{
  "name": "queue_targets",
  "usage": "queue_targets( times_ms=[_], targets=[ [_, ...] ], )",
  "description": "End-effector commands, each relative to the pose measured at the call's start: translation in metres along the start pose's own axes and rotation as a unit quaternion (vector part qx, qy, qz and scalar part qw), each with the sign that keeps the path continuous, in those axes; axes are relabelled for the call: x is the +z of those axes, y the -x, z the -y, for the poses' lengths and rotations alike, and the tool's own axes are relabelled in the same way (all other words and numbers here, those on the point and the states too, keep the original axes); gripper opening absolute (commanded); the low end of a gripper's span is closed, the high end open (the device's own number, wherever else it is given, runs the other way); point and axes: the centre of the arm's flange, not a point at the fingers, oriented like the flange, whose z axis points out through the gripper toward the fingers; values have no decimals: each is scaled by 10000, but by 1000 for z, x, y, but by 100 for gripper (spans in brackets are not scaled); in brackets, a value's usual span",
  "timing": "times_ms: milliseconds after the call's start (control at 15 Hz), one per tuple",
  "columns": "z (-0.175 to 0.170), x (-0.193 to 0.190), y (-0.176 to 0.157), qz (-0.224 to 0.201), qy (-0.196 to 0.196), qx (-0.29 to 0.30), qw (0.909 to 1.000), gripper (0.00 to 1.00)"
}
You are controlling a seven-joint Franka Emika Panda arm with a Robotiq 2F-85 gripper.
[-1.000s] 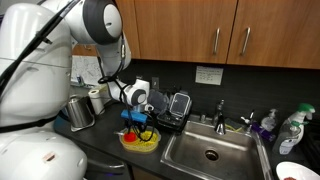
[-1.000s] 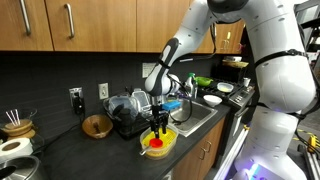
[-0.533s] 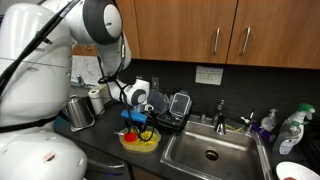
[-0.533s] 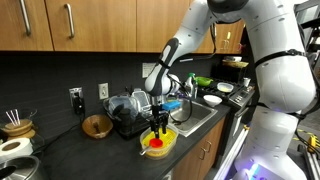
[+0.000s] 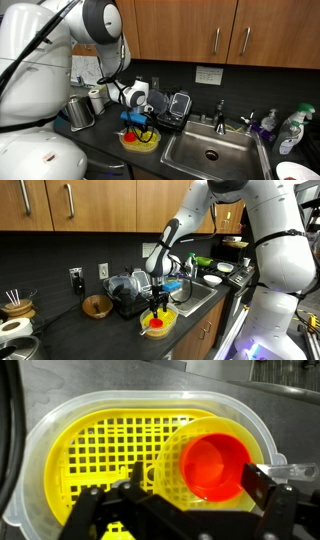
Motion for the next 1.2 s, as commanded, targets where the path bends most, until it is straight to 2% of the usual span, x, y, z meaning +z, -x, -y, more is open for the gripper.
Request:
queue_targets(
  times_ms=[0, 333, 800, 867, 933, 1133],
  targets=[
    [9, 5, 28, -31, -59, 266, 9996, 100],
    [23, 24, 66, 148, -54, 756, 9970, 100],
    [40, 24, 102, -102, 220, 1136, 9932, 100],
    [42, 22, 105, -144, 261, 1173, 9927, 100],
    [33, 34, 87, 26, 167, 1047, 9944, 100],
    [37, 30, 95, -39, 212, 1097, 9937, 100]
  ],
)
